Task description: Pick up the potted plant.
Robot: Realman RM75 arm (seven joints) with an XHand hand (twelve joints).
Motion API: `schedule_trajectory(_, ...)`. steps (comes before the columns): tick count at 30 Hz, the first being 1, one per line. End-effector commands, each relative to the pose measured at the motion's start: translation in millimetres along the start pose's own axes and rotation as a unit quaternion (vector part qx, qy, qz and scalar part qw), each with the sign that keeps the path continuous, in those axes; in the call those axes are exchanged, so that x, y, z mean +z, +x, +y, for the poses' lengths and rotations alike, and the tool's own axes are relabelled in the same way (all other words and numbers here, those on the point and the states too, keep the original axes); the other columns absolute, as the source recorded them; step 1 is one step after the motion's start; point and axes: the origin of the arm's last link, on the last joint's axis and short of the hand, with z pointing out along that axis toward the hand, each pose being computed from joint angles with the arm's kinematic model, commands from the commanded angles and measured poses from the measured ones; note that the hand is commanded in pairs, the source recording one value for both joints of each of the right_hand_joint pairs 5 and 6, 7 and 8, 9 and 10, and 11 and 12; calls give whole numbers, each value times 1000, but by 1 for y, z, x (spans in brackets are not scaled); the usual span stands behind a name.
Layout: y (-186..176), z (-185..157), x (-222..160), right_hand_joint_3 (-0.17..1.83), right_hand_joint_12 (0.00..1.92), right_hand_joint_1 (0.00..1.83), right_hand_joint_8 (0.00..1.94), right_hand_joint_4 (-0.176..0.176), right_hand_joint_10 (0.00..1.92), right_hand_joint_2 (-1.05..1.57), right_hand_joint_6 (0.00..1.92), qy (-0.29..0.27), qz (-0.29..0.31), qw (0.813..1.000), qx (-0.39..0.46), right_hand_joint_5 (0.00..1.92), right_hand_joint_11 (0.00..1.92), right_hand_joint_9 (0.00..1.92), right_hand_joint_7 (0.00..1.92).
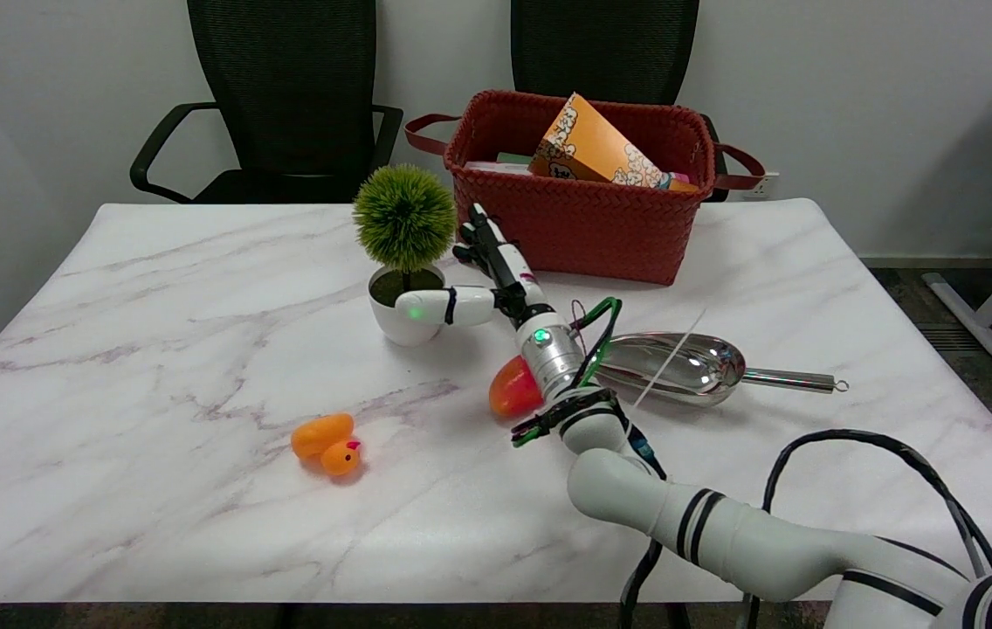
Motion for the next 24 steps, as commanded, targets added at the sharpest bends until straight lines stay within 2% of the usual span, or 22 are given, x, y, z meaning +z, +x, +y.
schedule_trajectory(1,-13,6,22,87,0,953,163,0,304,-5,0,-31,-25,999,11,0,0,304,163)
schedule_trajectory(8,-18,7,27,68,0,992,152,0,285,-49,0,-37,-33,999,-1,0,0,285,152)
schedule_trajectory(14,-23,11,28,-61,0,1079,156,0,275,7,0,-46,-36,998,-4,0,0,275,156)
schedule_trajectory(24,-31,20,27,44,0,1123,139,0,262,93,0,-66,-32,997,-4,0,0,262,139)
